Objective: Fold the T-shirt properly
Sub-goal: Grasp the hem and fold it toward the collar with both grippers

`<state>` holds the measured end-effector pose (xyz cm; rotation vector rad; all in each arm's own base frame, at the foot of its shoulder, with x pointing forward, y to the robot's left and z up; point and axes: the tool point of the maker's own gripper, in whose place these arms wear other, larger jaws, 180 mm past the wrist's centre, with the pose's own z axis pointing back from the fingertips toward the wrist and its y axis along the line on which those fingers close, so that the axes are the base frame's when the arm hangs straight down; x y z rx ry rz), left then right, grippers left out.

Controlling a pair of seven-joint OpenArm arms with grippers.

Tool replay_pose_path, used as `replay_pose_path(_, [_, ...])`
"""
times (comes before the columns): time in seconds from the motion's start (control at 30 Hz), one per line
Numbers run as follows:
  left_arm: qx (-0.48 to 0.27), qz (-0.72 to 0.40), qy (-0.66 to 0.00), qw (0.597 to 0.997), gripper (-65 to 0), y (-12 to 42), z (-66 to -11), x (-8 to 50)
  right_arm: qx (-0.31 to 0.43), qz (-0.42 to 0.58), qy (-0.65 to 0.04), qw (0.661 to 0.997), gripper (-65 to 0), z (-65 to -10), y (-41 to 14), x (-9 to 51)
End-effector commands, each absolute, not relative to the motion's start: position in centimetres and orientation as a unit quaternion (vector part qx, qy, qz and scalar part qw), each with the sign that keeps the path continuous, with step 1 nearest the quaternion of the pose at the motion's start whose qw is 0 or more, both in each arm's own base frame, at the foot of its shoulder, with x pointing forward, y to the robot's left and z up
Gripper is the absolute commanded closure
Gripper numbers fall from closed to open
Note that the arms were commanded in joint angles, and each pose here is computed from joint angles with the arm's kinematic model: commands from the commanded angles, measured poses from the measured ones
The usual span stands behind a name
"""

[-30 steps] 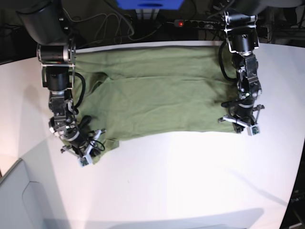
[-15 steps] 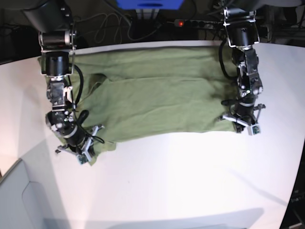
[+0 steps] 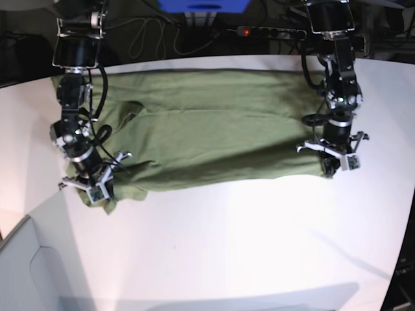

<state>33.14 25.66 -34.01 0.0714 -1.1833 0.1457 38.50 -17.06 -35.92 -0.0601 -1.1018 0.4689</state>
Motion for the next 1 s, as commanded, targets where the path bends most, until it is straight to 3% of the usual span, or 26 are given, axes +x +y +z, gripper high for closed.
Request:
replay_pose_path(0.0, [0.038, 0.064, -0.580, 0.811, -0.7, 25.9, -32.3, 33.7, -0.034, 0.217, -0.546, 0.809, 0.0, -34.0, -17.2, 39.1])
replay_pose_path(0.33, [0.038, 0.103, -0.551, 0.827, -0.7, 26.3, -35.1, 30.5, -0.038, 0.221, -0.523, 0.822, 0.0, -35.7, -17.3, 33.4])
replay_pose_path(0.97, [0.039, 0.106, -0.550, 0.828, -0.7, 26.4, -35.2, 30.3, -0.037, 0.189, -0.516, 0.835, 0.0, -36.0, -17.2, 29.1])
